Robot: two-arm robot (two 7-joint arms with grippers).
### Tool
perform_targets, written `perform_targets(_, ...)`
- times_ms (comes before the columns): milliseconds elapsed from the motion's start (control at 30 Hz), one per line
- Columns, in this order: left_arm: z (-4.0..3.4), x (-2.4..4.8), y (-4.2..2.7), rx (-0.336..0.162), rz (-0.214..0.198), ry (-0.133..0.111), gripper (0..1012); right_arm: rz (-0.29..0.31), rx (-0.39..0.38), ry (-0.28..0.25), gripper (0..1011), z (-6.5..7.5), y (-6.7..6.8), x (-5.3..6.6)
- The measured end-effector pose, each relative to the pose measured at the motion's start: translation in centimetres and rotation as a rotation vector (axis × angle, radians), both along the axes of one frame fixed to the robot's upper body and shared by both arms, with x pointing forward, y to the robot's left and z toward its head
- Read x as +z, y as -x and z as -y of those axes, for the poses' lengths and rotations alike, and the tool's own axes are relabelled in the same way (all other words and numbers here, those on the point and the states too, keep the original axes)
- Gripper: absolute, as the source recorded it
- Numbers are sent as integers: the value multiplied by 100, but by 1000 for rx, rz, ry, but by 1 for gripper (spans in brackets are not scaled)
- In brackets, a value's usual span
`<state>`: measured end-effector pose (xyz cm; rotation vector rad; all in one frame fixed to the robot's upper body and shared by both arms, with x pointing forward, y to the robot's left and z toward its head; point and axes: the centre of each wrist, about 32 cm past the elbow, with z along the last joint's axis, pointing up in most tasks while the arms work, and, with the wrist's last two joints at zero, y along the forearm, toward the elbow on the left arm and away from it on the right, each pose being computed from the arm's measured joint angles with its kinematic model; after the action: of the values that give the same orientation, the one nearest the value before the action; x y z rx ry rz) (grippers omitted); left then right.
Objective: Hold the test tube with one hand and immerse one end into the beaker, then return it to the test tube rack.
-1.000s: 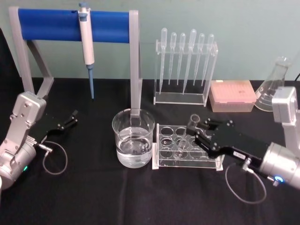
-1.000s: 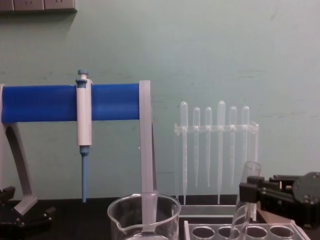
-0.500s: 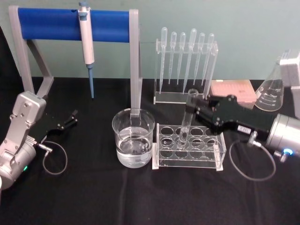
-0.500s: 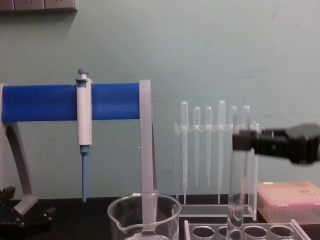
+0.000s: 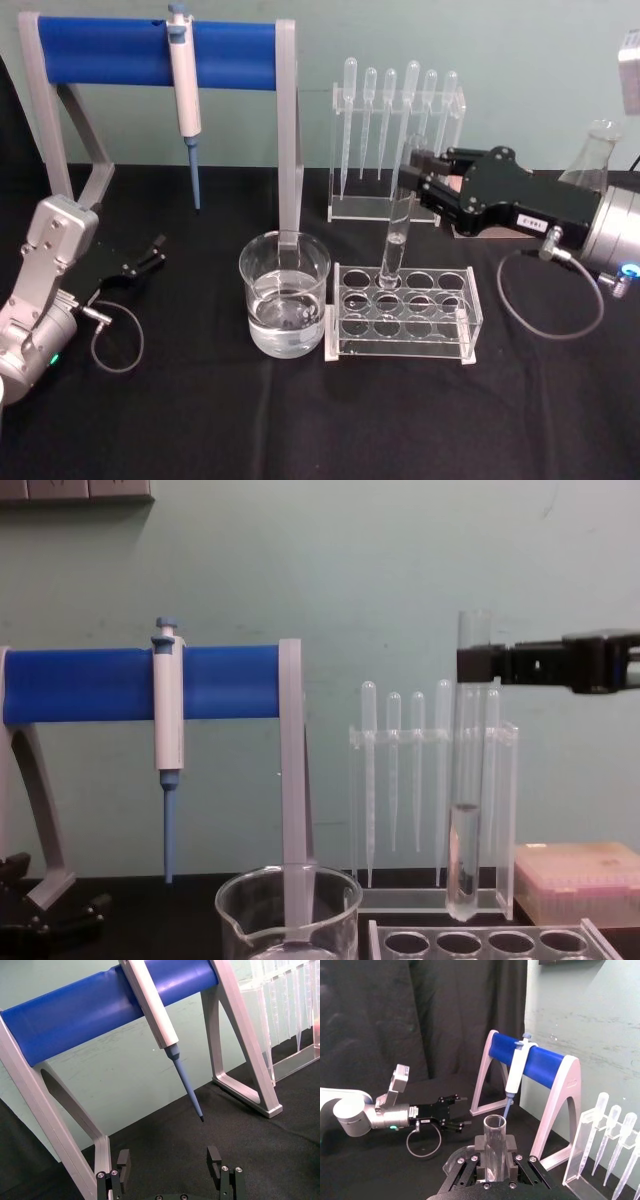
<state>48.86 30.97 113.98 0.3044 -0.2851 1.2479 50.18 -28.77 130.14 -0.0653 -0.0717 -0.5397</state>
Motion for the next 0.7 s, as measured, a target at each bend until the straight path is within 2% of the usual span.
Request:
perform_targets(233,0,0,0,0,0,0,1000,3,-10,1,244,-6,-5,100)
perform_targets(700,0,0,0,0,0,0,1000,9,-4,10,244,-13,7,107)
